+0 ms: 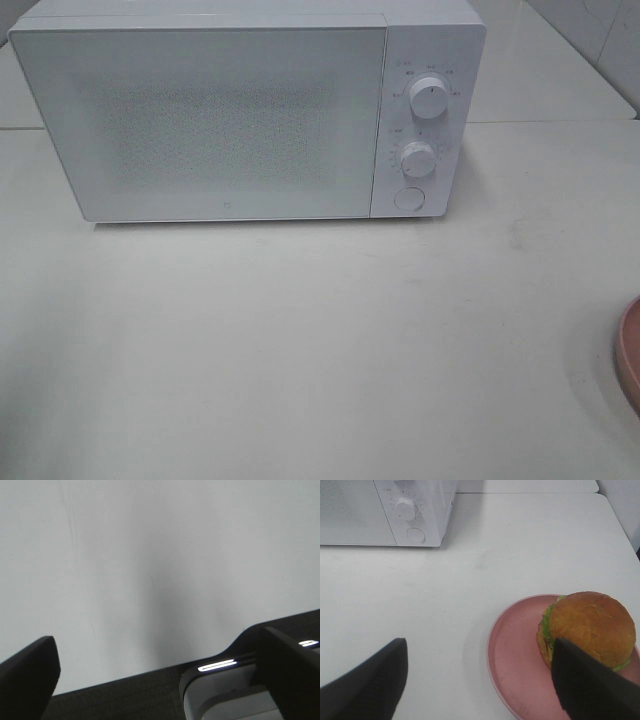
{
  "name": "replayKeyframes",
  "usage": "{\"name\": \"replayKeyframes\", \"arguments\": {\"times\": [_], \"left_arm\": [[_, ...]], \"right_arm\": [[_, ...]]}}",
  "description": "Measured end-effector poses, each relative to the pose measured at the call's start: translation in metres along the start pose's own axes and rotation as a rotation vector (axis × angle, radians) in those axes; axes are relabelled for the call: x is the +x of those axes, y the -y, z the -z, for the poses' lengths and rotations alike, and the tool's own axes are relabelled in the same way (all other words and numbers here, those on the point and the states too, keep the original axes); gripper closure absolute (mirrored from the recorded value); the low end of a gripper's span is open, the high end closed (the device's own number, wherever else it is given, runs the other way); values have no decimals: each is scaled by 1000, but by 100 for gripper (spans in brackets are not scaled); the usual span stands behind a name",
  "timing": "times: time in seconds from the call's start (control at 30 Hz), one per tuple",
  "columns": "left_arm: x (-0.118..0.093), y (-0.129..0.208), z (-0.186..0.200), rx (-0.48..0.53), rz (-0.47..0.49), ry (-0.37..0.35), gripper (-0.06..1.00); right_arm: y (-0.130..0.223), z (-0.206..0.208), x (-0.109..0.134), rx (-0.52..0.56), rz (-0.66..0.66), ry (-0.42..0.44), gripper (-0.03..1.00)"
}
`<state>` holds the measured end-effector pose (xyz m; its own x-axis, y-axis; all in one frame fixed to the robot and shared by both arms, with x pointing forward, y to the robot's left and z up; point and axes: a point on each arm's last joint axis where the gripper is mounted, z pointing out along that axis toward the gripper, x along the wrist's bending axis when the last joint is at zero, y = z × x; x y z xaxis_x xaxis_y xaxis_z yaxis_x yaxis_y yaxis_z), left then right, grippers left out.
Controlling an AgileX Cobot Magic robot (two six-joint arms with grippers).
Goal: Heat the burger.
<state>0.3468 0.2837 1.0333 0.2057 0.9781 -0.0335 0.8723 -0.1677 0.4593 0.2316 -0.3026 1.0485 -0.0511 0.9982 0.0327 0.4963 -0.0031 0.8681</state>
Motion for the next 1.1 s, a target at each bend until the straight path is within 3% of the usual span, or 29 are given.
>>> {"name": "replayKeyframes", "arguments": {"times": [0.27, 0.6, 0.9, 1.1], "left_arm": [[-3, 13, 25, -178, 2, -15, -4], [-7, 40, 38, -237, 13, -15, -4], [-14, 69, 61, -469, 9, 3, -4], [-16, 82, 69, -565, 2, 11, -4]], "right_arm": [[0, 0, 0, 0, 0, 0, 20], [0, 0, 0, 0, 0, 0, 20], [0, 0, 0, 0, 0, 0, 20], [0, 0, 0, 0, 0, 0, 20]]}}
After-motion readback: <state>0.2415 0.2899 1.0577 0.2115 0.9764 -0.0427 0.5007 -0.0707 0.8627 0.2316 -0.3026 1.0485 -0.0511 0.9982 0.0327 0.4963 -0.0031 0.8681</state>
